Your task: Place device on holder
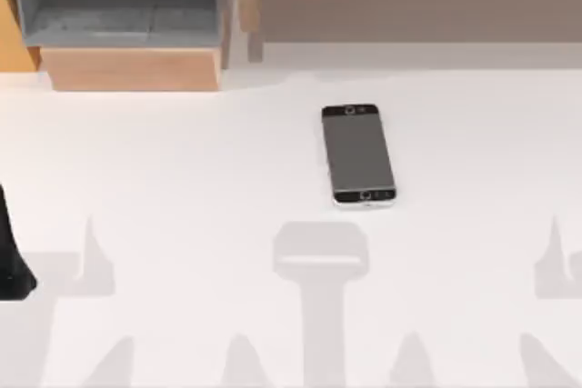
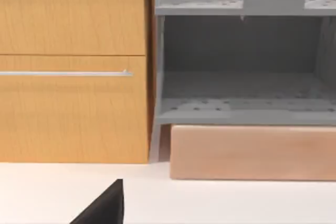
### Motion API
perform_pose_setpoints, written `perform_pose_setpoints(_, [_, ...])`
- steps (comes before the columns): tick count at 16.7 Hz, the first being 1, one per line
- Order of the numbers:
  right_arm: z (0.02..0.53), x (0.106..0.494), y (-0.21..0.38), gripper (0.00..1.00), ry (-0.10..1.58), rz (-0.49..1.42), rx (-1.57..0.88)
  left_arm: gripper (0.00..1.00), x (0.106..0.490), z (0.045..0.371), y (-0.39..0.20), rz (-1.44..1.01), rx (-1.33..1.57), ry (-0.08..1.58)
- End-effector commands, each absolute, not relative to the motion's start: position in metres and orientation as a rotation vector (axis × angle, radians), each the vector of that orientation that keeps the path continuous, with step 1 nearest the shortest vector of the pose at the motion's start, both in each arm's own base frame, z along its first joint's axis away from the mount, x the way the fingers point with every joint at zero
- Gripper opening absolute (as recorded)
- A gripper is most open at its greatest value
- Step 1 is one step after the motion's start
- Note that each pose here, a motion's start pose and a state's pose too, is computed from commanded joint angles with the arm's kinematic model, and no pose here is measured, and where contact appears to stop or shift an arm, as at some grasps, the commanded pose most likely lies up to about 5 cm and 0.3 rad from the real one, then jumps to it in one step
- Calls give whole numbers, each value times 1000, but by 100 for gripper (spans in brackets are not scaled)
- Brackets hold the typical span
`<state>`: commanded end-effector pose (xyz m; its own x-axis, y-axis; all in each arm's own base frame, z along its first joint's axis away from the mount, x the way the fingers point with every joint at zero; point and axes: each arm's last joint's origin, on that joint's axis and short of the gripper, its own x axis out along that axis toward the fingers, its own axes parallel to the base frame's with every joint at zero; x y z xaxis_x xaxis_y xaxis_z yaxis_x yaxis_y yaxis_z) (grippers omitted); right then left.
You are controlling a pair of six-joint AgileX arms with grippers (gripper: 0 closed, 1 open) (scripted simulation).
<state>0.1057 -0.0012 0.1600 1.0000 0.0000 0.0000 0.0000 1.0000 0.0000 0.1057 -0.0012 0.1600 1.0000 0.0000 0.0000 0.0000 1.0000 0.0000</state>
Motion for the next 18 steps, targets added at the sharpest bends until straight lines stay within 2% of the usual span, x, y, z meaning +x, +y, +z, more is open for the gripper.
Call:
perform_pose_setpoints(6, [178, 106, -1, 100, 70, -3, 19, 100, 106, 160, -1, 0, 0, 0])
perform_pose_setpoints(11, [246, 124, -1, 100, 290, -22, 81, 100, 106, 160, -1, 0, 0, 0])
perform_pose_setpoints(14, [304, 157, 0, 100, 453, -41, 123, 100, 106, 160, -1, 0, 0, 0])
perform_pose_setpoints(18, [363, 237, 9, 100, 702, -59, 163, 100, 106, 160, -1, 0, 0, 0])
